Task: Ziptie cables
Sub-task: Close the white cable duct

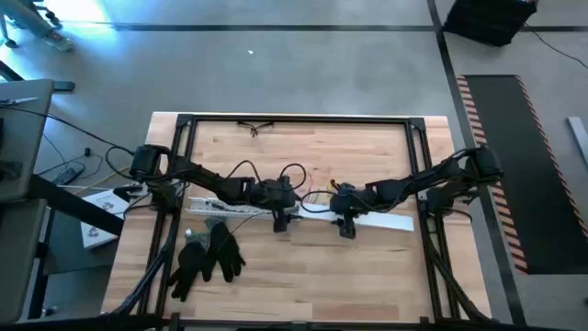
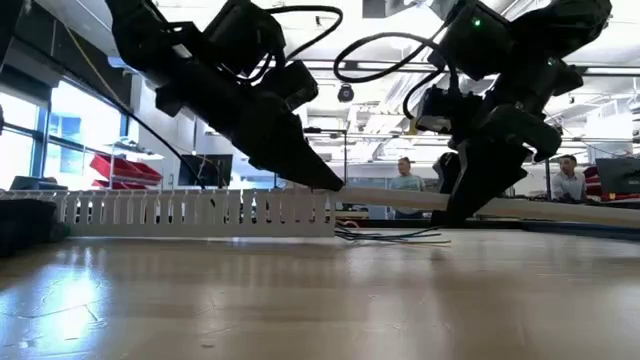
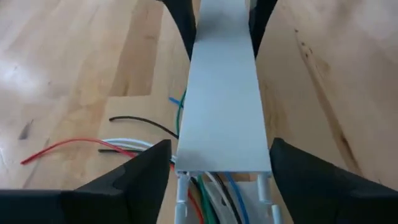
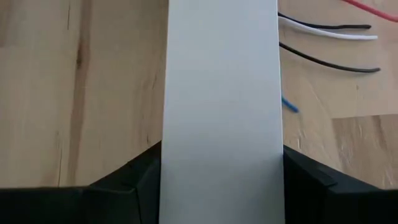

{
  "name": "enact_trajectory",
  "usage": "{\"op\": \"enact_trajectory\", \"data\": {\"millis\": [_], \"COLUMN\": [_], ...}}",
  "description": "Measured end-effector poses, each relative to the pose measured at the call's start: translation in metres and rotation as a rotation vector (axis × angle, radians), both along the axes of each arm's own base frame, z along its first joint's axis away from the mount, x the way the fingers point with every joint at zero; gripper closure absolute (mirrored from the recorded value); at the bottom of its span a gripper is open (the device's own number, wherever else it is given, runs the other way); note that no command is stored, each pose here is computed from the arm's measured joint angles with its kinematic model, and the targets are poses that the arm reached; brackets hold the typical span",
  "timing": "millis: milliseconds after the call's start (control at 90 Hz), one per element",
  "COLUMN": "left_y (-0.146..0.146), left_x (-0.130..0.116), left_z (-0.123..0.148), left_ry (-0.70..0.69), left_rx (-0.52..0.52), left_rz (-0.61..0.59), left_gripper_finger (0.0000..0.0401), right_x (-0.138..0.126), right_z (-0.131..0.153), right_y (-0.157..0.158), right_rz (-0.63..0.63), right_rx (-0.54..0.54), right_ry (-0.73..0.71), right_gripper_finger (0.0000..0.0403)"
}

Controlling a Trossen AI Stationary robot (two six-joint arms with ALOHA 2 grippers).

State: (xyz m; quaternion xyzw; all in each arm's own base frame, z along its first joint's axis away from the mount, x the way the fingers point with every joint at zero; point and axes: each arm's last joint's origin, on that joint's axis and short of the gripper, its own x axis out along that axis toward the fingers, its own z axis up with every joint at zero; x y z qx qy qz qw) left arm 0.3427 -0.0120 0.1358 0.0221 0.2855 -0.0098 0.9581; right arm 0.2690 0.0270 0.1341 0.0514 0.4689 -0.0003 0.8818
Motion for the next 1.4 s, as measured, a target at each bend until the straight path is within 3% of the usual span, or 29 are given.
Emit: {"op": "enact_trajectory", "data": {"millis": [344, 689, 1022, 1400], "left_y": [0.000, -0.003, -0.004, -0.006], "left_x": [0.001, 0.000, -0.001, -0.011], "left_z": [-0.010, -0.018, -0.019, 0.015], "left_ry": [0.045, 0.085, 0.092, 0.047], "left_rx": [-0.001, -0.001, 0.000, 0.009], "left_rz": [0.003, 0.022, 0.021, 0.019], "left_gripper_finger": [0.0206, 0.0213, 0.0213, 0.0198], "right_x": [0.000, 0.000, 0.000, 0.000], "right_z": [0.000, 0.000, 0.000, 0.000], "right_y": [0.000, -0.001, -0.001, -0.001], "right_rz": [0.013, 0.049, 0.024, 0.051], "right_rx": [-0.012, -0.068, -0.043, -0.086], "right_ry": [0.002, 0.001, 0.003, -0.005], "right_gripper_finger": [0.0177, 0.0175, 0.0194, 0.0184]}}
